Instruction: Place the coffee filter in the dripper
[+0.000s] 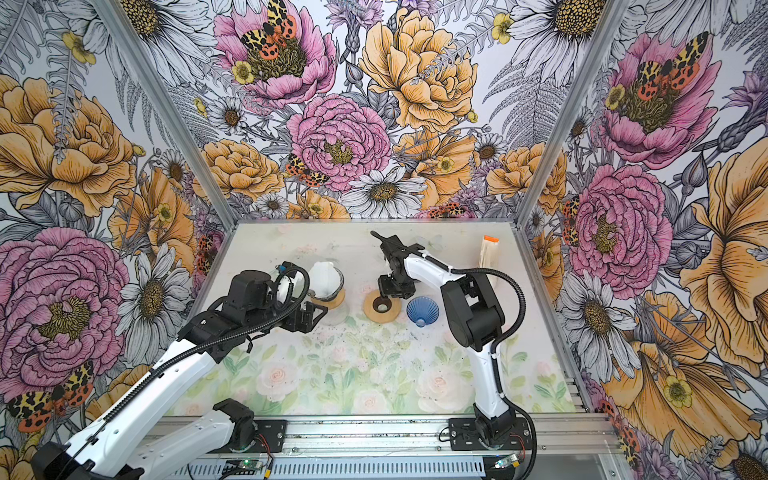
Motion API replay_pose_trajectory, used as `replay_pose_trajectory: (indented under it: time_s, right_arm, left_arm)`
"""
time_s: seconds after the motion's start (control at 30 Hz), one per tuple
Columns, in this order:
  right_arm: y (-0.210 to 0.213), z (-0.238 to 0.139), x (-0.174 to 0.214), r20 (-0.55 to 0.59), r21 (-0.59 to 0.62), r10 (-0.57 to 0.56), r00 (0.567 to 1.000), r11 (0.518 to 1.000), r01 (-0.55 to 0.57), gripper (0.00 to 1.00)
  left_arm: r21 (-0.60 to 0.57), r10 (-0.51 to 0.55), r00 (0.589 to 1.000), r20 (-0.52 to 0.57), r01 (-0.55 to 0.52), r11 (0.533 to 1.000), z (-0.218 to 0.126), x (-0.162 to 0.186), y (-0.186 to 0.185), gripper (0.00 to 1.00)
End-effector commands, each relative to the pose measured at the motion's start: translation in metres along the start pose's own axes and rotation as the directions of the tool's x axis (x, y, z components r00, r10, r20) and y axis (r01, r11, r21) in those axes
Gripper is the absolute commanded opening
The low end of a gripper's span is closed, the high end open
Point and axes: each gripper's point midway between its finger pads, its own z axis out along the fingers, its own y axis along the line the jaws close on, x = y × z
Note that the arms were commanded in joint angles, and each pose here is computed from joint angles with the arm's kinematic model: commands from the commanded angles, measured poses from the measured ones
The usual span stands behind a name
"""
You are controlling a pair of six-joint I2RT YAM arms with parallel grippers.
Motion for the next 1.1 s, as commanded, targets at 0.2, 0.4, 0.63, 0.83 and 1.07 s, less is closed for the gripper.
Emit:
replay_pose_trajectory:
  time_s: [0.2, 0.4, 0.63, 0.83, 1.07]
  right_arm:
    - [-0.007, 0.014, 0.01, -0.031, 0.043, -0.008, 0.999, 0.999, 0.01, 0.58]
    - [0.005, -0.001, 0.003, 0.002, -0.007, -0.014, 1.0, 1.0, 0.014, 0.53]
    - [0.019, -0.019, -0.005, 0.037, -0.065, -0.022, 0.999, 0.998, 0.024, 0.55]
    - [0.011, -0.029, -0.007, 0.067, -0.022, -0.022, 0.998, 0.999, 0.023, 0.62]
    - [-0.008, -0.029, -0.003, 0.066, 0.03, -0.008, 0.998, 1.0, 0.006, 0.66]
  left_arm:
    - [0.006, -0.003, 1.0, 0.03, 0.003, 1.0, -0.002, -0.007, -0.004, 0.99]
    - [0.008, 0.002, 0.999, 0.032, -0.003, 1.0, -0.001, -0.01, -0.006, 0.99]
    - [0.004, 0.004, 1.0, 0.025, -0.004, 1.0, 0.0, -0.009, -0.007, 0.99]
    - [-0.001, 0.007, 1.0, 0.026, -0.007, 1.0, 0.0, -0.009, -0.006, 0.99]
    - [0.001, 0.008, 1.0, 0.029, -0.008, 1.0, -0.001, -0.009, -0.007, 0.99]
